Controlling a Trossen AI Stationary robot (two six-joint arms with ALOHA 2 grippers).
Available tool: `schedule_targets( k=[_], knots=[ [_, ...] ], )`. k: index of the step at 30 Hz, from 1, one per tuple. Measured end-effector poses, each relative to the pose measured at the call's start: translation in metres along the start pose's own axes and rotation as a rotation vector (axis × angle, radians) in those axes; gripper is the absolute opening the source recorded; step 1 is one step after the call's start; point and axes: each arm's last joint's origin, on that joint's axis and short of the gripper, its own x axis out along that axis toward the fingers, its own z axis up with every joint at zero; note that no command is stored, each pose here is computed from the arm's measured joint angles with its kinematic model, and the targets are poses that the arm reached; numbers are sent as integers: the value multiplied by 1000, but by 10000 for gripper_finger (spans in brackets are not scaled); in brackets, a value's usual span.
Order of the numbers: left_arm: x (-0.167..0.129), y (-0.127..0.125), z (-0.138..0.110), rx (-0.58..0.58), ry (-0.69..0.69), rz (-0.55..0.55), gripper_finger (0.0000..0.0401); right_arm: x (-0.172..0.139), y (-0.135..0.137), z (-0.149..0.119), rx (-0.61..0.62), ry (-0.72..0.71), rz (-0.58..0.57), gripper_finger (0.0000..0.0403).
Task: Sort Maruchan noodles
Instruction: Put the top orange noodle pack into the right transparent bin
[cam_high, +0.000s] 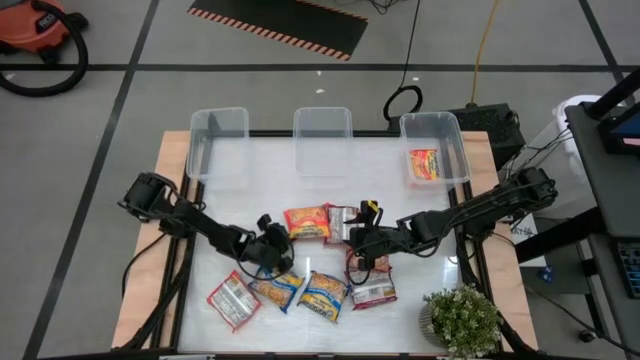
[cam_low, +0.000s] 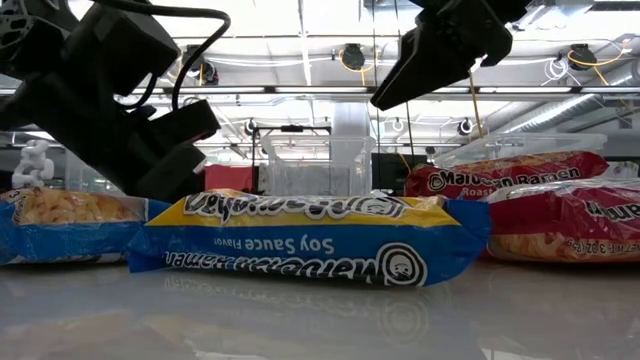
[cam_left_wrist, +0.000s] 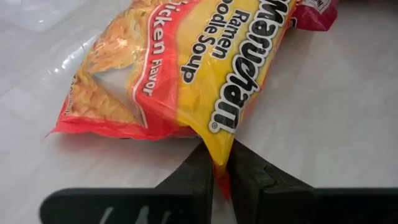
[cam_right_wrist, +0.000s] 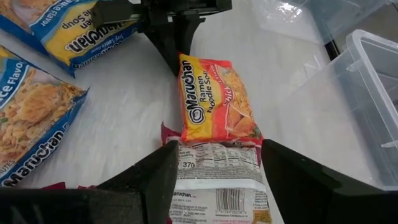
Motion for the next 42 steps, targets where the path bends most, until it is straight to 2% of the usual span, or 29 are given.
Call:
schedule_targets(
  k=[10,15,22,28,30,34,36,42],
  knots=[
    [-6,2,8,159,-57,43,38,-1,2,0,3,0,5,224],
    [-9,3,15,231,-82,54,9,0,0,-1,-2,9,-1,224],
    [-19,3,27,293,-128,38,4,0,-1,-3,-7,25,-6,224],
    [-34,0,43,444,-189,15,3,0,-1,-2,13,23,-10,224],
    [-42,0,51,489,-223,13,3,0,-2,-2,16,16,-68,224],
    [-54,6,72,484,-289,25,2,0,-6,-2,-13,17,-166,224],
    [-60,9,84,455,-331,31,2,0,-6,-2,-34,17,-165,224],
    [-76,18,104,478,-395,48,2,0,-5,-1,-52,8,-163,224]
  ],
)
